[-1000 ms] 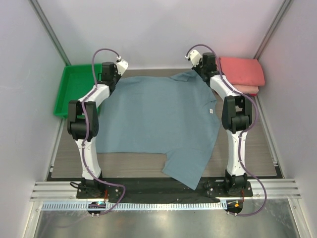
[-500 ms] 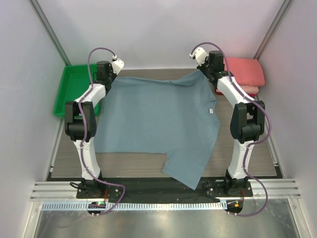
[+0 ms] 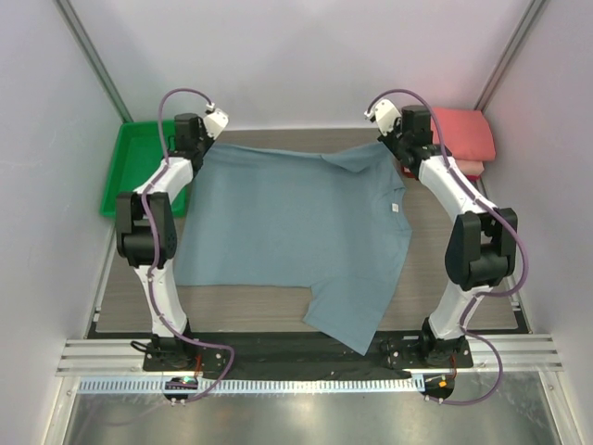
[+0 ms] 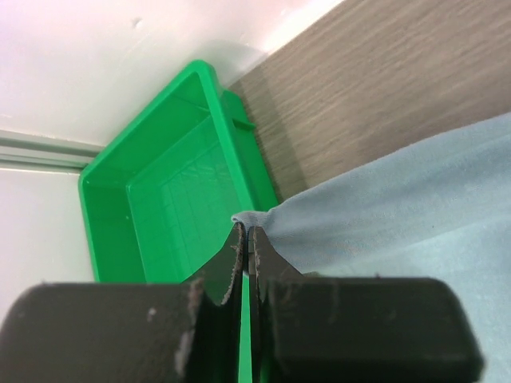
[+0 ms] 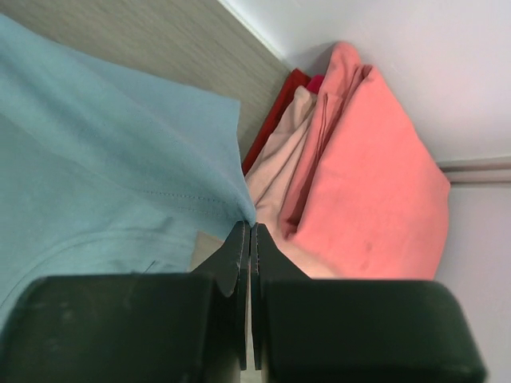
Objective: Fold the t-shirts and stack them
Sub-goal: Fold the tshirt
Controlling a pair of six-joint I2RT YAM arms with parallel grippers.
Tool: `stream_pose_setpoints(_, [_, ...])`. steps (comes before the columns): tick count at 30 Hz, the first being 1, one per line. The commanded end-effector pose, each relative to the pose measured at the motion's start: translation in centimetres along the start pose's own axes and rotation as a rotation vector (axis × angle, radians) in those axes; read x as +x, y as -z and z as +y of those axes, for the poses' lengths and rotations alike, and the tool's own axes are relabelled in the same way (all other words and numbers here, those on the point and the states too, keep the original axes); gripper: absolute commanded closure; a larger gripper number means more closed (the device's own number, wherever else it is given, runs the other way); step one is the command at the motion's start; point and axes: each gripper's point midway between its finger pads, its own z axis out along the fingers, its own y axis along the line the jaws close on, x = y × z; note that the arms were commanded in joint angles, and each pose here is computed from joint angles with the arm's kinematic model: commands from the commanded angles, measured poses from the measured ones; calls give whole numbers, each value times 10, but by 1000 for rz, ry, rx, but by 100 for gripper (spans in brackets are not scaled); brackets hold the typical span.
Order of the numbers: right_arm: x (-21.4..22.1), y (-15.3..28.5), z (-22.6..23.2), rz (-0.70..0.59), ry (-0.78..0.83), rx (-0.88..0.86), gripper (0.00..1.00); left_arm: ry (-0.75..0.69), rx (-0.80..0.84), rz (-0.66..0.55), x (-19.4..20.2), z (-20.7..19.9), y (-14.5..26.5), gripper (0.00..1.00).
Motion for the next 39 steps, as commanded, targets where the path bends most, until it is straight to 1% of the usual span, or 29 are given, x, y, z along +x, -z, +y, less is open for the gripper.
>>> stream_pose_setpoints(1, [-18, 38, -23, -53, -25, 63, 99, -4, -63, -63, -21, 33, 23, 100])
stream_pose_setpoints(10, [-10, 80, -7, -37, -94, -1, 99, 3, -44, -32, -3, 20, 33, 100])
stream_pose_setpoints(16, [-1, 105, 16, -20, -138, -58, 99, -13, -28, -10, 8, 12, 41, 100])
stream_pose_setpoints(17, [6, 107, 23, 4, -146, -74, 99, -15, -29, -6, 10, 12, 42, 100])
stream_pose_setpoints(18, [3, 112, 30, -18, -155, -104, 99, -18, -32, -5, 10, 13, 44, 100])
stream_pose_setpoints(22, [13, 120, 46, -3, -162, -138, 99, -24, -14, 23, 25, 3, 50, 100])
stream_pose_setpoints(26, [16, 125, 53, 7, -162, -162, 99, -57, 14, 64, 45, -11, 56, 100])
stream_pose_setpoints(33, [19, 134, 68, 17, -159, -209, 99, -67, 53, 131, 77, -33, 69, 100])
stream_pose_setpoints(39, [31, 141, 96, 48, -147, -306, 99, -65, 82, 184, 98, -48, 74, 100])
